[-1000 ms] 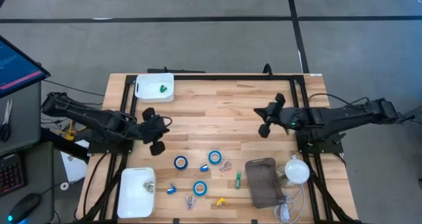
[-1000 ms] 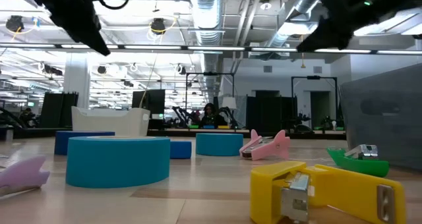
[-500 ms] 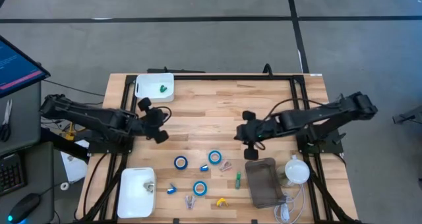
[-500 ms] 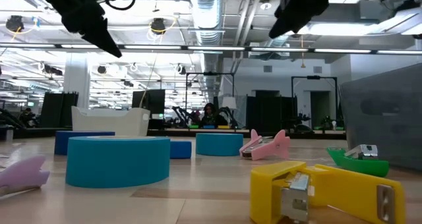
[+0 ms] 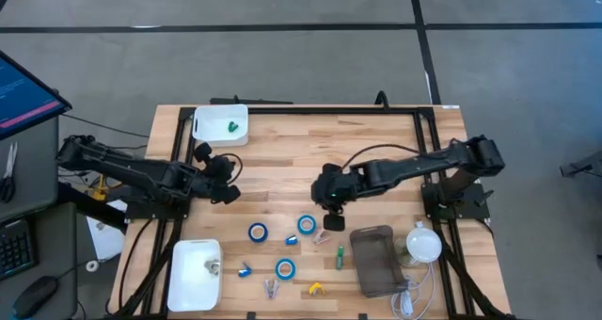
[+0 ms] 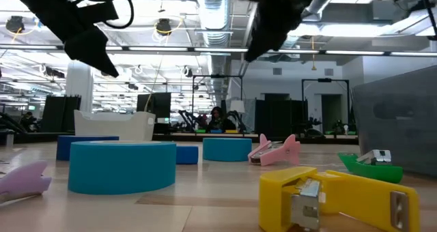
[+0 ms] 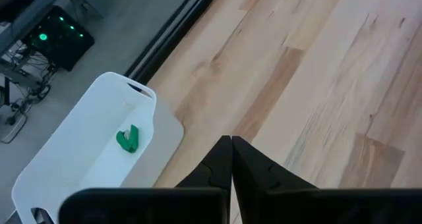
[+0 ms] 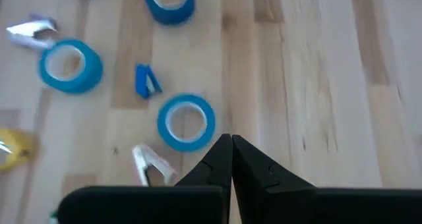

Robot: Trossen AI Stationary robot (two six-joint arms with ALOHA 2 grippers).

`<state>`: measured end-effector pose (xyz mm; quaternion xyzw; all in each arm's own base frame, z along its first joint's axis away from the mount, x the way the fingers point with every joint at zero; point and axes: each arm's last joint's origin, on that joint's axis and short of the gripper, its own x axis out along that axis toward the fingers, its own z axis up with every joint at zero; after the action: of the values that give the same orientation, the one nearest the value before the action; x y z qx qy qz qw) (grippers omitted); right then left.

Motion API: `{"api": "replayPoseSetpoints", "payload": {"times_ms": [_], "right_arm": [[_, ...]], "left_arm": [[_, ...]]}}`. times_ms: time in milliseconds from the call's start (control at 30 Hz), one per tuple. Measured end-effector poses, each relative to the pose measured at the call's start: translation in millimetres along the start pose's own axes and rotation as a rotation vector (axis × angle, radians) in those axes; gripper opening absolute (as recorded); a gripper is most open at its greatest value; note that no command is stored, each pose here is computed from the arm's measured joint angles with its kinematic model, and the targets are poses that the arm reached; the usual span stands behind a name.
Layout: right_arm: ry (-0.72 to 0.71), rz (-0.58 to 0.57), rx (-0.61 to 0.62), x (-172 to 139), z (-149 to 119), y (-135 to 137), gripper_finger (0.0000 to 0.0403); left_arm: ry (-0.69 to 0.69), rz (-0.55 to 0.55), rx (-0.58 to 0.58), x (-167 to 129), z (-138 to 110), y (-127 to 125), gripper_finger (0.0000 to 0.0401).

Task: Pick and place Stapler, Stapler remover, tape
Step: Put the top light blue tape into the black bin

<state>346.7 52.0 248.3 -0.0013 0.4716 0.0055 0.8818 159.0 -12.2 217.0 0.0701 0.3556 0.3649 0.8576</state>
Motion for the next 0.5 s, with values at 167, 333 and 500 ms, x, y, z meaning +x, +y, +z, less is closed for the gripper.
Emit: {"api": "replayPoseSetpoints", "payload": {"times_ms": [167,333,500], "right_arm": [[0.064,0.005,0.021,22.4,4.6,-7.5,0.0037],[0.111,0.016,0.041,43.3,3.9,-13.6,0.0107],[0.161,0.006,0.057,59.0,-1.3,-17.4,0.0154]], "left_arm": [[-0.001,0.0,-0.001,0.0,0.2,-0.1,0.0001],[-0.01,0.01,-0.004,0.0,0.7,0.0,0.0001],[-0.024,0.04,-0.004,0.0,1.2,0.9,0.0001]]}}
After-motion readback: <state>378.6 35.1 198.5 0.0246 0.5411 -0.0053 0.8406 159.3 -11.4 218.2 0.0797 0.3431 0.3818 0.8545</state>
